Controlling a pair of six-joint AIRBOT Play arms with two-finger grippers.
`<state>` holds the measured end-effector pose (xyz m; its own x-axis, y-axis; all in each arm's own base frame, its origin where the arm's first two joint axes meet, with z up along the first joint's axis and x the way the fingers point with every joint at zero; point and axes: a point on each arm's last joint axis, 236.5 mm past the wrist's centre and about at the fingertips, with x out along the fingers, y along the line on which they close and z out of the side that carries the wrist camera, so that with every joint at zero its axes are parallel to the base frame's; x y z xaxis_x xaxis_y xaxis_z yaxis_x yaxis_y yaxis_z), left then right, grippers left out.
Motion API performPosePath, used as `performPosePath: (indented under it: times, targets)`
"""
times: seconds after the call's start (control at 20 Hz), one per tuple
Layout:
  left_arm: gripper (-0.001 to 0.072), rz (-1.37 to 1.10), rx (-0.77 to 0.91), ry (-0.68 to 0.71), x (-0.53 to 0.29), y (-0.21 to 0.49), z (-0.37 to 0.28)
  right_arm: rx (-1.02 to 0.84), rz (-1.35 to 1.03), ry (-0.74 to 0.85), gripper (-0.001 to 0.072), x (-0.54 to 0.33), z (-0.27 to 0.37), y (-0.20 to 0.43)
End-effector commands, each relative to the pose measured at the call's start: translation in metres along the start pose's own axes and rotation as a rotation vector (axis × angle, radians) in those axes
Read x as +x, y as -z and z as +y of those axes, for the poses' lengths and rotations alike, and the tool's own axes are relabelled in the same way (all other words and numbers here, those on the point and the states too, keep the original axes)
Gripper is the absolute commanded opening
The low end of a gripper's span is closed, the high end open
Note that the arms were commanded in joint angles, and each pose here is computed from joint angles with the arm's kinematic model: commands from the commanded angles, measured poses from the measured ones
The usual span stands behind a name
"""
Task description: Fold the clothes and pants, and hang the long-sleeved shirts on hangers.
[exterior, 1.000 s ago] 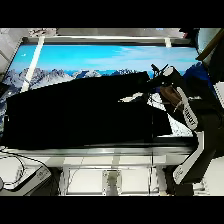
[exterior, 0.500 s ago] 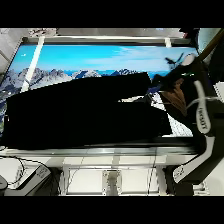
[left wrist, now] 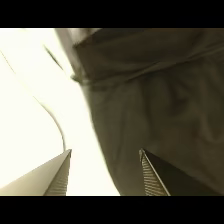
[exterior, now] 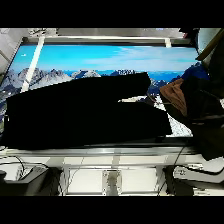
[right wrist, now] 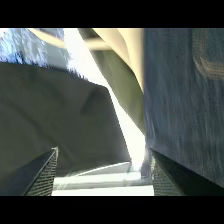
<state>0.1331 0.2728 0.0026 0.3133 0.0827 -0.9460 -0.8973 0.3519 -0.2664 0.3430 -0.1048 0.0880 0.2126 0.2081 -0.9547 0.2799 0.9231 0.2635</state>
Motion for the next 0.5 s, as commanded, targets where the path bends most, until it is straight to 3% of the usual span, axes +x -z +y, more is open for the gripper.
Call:
performPosePath:
  times: [0.0,0.25,0.45]
  targets:
    - [0.0496,0.144,-0.071,0.031,0.032,0.024,0.015,0.045,-0.017,-0.012,0.0612,-0.003,-0.007,0.032]
    - [0.0495,0.212,-0.074,0.178,0.072,0.022,-0.003,0.041,-0.049,-0.046,0.0612,-0.012,0.007,0.039]
    - [0.0495,0.170,-0.062,0.168,0.093,0.007,0.007,0.037,-0.095,-0.029,0.0612,-0.033,0.013,0.049]
